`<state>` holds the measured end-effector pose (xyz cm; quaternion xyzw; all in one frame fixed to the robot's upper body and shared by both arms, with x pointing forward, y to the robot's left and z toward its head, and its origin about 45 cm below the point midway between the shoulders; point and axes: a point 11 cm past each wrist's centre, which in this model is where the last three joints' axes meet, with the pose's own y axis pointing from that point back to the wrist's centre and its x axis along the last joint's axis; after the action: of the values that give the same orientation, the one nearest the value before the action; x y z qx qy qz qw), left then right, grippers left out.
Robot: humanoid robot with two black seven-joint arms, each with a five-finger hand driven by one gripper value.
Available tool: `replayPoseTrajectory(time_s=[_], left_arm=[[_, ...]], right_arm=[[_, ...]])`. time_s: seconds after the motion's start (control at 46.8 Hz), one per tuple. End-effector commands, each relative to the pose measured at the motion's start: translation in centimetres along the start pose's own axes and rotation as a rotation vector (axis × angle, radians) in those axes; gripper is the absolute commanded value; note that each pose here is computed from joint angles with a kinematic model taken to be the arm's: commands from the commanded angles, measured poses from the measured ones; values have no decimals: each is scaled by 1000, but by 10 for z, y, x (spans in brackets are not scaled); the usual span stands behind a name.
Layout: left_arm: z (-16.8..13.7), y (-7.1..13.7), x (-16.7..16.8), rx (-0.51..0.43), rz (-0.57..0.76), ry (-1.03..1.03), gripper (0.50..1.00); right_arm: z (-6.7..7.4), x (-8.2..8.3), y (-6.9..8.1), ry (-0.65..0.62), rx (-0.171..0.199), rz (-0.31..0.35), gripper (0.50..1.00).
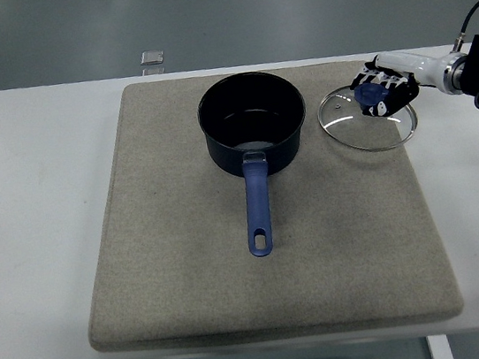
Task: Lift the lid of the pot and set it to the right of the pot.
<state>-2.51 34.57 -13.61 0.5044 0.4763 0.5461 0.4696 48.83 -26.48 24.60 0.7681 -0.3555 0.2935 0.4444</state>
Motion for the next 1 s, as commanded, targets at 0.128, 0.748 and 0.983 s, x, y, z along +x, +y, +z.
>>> replayPoseTrajectory(time_s=[0.128,0.748,0.983], left_arm=[[0,0,0,0,0,0,1000],[0,0,0,0,0,0,1000],[0,0,0,0,0,0,1000]], right_arm=[[-4,-2,-2,-2,12,1,637],[-19,44,11,-172,84,93,917],[-31,44,10,-481,176,69,917]])
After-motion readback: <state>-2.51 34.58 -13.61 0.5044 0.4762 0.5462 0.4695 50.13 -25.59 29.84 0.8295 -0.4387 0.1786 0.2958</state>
